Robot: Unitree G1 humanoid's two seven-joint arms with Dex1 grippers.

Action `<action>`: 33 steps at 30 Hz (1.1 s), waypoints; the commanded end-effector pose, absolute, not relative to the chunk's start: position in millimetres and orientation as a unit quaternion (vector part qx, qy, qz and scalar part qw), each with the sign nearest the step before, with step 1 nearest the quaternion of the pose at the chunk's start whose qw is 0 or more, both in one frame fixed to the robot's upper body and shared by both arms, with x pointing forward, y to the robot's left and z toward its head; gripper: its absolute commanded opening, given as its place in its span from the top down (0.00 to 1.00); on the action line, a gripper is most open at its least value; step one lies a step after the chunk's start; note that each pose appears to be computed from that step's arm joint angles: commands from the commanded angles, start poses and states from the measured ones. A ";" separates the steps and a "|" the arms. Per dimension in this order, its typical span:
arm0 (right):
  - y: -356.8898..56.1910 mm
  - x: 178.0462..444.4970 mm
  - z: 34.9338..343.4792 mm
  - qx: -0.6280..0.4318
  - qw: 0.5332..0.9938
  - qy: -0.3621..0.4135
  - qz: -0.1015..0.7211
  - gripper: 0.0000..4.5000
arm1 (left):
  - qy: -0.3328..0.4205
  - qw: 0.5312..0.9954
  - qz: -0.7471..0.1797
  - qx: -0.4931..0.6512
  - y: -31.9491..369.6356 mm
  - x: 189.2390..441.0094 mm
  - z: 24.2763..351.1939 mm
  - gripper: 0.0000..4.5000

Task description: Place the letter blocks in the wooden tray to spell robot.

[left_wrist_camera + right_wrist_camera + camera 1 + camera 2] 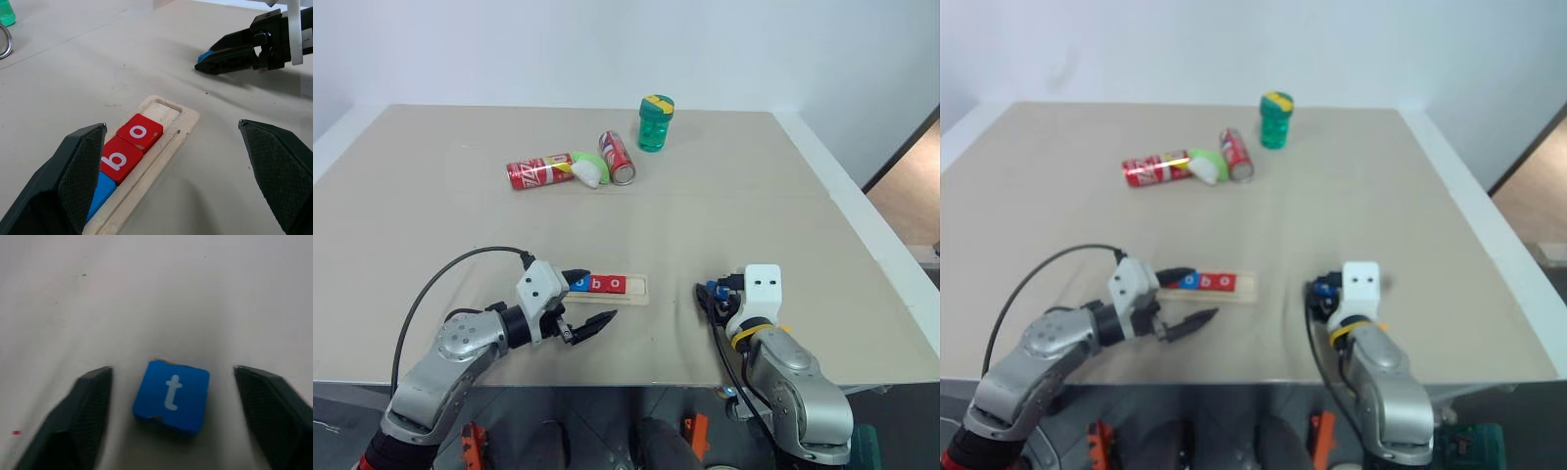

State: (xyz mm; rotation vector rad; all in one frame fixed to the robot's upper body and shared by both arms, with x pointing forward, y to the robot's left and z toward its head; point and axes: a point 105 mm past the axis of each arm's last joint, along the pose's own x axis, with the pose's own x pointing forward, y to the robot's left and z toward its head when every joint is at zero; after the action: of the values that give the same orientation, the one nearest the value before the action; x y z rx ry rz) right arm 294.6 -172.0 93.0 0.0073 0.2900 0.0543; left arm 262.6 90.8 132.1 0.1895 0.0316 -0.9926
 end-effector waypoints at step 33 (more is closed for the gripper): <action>-107.6 305.6 122.6 0.016 0.980 0.126 0.151 0.35 | 0.015 0.881 -0.465 0.088 91.5 257.4 136.1 0.00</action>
State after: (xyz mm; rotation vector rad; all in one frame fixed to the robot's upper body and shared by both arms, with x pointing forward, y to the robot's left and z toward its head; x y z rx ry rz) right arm 303.8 -105.4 103.0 0.0262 0.3325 0.3104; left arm 260.3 92.1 127.0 0.1746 0.0673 -0.9691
